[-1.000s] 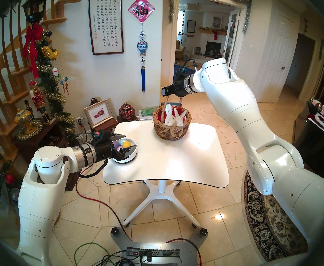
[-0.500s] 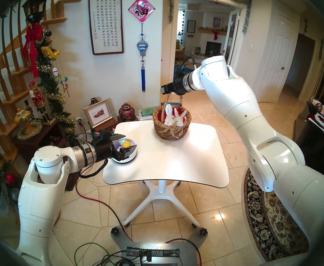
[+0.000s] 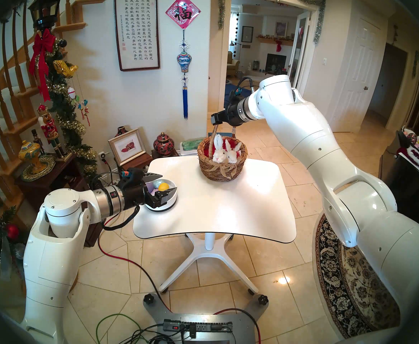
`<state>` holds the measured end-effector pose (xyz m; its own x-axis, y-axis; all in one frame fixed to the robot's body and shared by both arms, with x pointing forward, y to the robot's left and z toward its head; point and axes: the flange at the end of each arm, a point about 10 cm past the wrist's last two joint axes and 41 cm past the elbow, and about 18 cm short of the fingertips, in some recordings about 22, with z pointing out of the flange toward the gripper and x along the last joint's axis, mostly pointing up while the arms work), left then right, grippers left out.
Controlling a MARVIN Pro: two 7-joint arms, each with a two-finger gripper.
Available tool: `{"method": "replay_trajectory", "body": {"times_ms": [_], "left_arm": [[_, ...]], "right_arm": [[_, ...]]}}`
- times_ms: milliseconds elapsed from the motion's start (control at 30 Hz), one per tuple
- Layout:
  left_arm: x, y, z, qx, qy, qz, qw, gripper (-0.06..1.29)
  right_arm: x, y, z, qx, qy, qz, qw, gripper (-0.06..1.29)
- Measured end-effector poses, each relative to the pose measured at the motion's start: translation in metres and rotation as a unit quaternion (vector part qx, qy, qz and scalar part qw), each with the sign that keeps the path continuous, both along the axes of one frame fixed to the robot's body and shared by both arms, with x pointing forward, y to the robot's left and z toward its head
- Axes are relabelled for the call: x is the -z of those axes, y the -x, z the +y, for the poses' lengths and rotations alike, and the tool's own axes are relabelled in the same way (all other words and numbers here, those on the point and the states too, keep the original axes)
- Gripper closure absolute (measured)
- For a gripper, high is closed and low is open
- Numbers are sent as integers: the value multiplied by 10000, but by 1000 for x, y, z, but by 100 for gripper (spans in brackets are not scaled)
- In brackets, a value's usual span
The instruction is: Put easter egg into basket
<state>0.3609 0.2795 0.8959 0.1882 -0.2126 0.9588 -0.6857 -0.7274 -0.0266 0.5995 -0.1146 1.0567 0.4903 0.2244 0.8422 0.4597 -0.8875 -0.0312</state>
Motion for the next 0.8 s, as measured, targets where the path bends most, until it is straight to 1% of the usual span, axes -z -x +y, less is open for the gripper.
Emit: {"method": "replay_trajectory", "body": {"times_ms": [400, 433, 500, 667, 800], "left_arm": [[0, 0, 0, 0, 0, 0, 10000, 1], [0, 0, 0, 0, 1, 0, 10000, 1], [0, 0, 0, 0, 1, 0, 10000, -1], [0, 0, 0, 0, 1, 0, 10000, 0], [0, 0, 0, 0, 1, 0, 10000, 0]], "right_arm": [[2, 1, 3, 45, 6, 103, 9999, -1], [1, 2, 4, 48, 8, 112, 9999, 7], [1, 2, 5, 49, 8, 121, 9999, 14], [0, 2, 6, 75, 23, 151, 9999, 27], [0, 3, 6, 103, 37, 174, 9998, 30]]}}
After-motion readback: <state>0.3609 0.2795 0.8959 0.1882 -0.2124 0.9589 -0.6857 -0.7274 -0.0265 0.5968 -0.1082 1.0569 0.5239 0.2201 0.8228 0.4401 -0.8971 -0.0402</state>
